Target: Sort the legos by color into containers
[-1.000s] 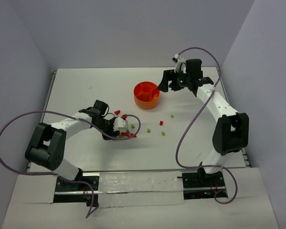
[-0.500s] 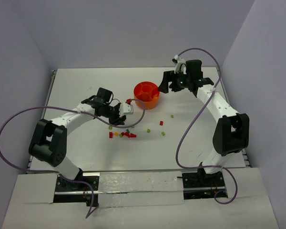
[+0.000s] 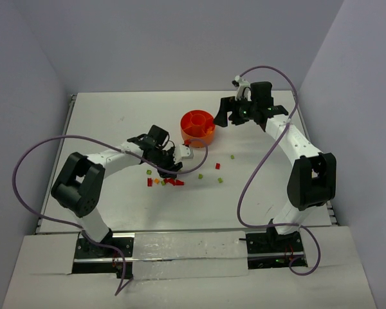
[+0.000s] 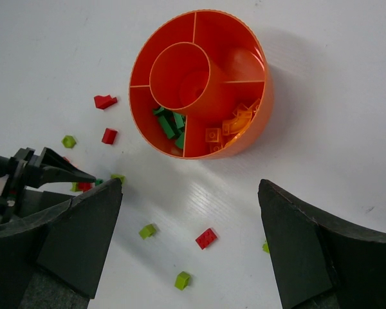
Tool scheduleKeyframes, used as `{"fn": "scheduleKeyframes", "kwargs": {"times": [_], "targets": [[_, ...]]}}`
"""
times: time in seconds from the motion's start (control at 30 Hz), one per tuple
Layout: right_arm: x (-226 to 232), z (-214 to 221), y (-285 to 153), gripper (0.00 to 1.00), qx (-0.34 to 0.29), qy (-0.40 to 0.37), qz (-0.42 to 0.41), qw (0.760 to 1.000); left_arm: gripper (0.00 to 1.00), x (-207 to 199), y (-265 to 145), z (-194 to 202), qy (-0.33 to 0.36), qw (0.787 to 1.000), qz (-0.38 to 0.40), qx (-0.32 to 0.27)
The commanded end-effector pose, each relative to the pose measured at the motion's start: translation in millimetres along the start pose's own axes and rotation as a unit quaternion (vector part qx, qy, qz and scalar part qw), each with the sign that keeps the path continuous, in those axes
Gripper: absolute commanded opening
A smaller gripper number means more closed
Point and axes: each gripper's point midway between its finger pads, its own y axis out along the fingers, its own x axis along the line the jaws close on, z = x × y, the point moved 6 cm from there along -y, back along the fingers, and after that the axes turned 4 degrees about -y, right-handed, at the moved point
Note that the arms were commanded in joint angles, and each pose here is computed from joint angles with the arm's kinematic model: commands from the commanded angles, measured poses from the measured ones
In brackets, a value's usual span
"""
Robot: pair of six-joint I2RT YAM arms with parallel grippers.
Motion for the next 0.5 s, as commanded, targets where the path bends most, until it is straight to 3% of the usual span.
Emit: {"fn": "scheduleKeyframes", "kwargs": {"times": [0.0,0.47], "targets": [[3.8,-9.2,-13.4,0.93,-0.02,-0.014,0.006,1.0,0.48,10.3,5.4,-7.8,-0.019,1.0,-0.024,0.0],[0.1,-2.4,-12.1,0.93,-0.014,-0.008,0.008,1.0,0.48,-3.4,19.6,5.4,-0.018,0.999,-0.01,0.034]]}}
